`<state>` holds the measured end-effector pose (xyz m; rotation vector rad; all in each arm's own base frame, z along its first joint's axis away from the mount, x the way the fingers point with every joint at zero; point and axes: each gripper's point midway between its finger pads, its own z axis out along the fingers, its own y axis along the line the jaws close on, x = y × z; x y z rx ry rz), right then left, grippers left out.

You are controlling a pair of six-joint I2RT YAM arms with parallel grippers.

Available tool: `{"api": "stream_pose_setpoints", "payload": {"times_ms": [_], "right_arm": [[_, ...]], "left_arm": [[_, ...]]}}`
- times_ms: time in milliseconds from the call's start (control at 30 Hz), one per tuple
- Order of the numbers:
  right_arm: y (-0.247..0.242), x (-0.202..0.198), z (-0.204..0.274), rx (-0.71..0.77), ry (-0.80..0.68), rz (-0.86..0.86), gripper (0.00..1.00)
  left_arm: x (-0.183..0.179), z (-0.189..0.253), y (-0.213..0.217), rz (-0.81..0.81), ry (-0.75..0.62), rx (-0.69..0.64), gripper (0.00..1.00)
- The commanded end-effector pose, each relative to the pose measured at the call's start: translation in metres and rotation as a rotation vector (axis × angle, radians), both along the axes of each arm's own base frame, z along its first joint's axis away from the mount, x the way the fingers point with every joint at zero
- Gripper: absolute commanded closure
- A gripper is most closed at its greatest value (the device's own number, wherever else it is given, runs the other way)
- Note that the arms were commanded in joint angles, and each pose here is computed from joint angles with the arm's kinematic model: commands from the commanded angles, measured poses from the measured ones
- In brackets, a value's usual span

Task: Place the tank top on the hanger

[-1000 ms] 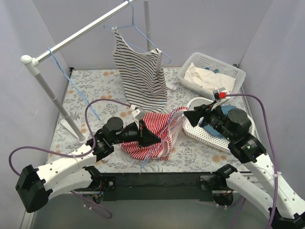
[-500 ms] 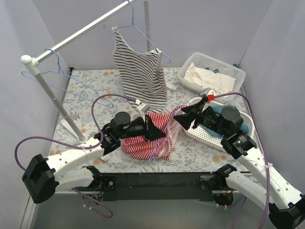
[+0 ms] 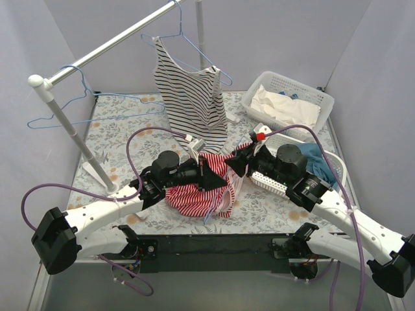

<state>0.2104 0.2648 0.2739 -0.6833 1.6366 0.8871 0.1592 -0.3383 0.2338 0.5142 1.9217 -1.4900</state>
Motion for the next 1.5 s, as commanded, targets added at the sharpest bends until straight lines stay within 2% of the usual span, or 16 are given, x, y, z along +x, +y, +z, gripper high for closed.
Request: {"api": "stream_pose_setpoints", "payload": {"times_ms": [0, 33, 100, 133, 167, 233, 267, 300, 467, 633, 800, 1000, 1167, 1300, 1467], "right_arm": [[0.002, 0.017, 0.041, 0.025, -0.158, -0.136, 0.58], [0.003, 0.019, 0.04, 0.005, -0.173, -0.151, 0.73], [0.001, 0.023, 0.04, -0.022, -0.19, -0.211, 0.87], [-0.001, 0.026, 0.04, -0.053, -0.202, -0.252, 0.98], [-0.006, 0.03, 0.039, -0.075, -0.209, -0.301, 0.99], [-0.009, 0.034, 0.034, -0.108, -0.205, -0.345, 0.99], [-0.013, 0.037, 0.035, -0.114, -0.206, -0.39, 0.99], [-0.015, 0.038, 0.034, -0.12, -0.205, -0.413, 0.99], [-0.031, 0.05, 0.029, -0.179, -0.218, -0.552, 0.99], [-0.031, 0.056, 0.025, -0.174, -0.21, -0.6, 0.99], [-0.024, 0.06, 0.021, -0.157, -0.177, -0.618, 0.99], [-0.025, 0.066, 0.016, -0.105, -0.158, -0.681, 0.99], [-0.028, 0.072, 0.016, -0.033, -0.144, -0.751, 0.99], [-0.03, 0.075, 0.014, -0.011, -0.136, -0.796, 0.99], [-0.036, 0.074, 0.011, 0.009, -0.133, -0.838, 0.99]], "left_arm": [[0.002, 0.031, -0.004, 0.003, -0.048, -0.069, 1.0], [0.003, 0.031, -0.003, 0.008, -0.047, -0.066, 1.0], [0.005, 0.028, -0.001, 0.028, -0.033, -0.049, 1.0], [0.006, 0.029, 0.001, 0.046, -0.031, -0.042, 0.97], [0.007, 0.032, 0.003, 0.055, -0.03, -0.044, 0.83], [0.009, 0.032, 0.006, 0.083, -0.02, -0.032, 0.69], [0.009, 0.037, 0.009, 0.095, -0.028, -0.039, 0.53], [0.013, 0.035, 0.012, 0.127, -0.019, -0.023, 0.5], [0.023, 0.039, 0.03, 0.253, 0.006, 0.0, 0.51], [0.021, 0.014, 0.046, 0.327, 0.119, 0.089, 0.62], [0.014, -0.012, 0.051, 0.345, 0.184, 0.116, 0.66], [0.0, -0.038, 0.043, 0.333, 0.254, 0.164, 0.66], [-0.022, -0.071, 0.025, 0.361, 0.325, 0.241, 0.62], [-0.024, -0.09, 0.013, 0.432, 0.339, 0.274, 0.6], [-0.014, -0.101, -0.006, 0.503, 0.316, 0.273, 0.62]]}}
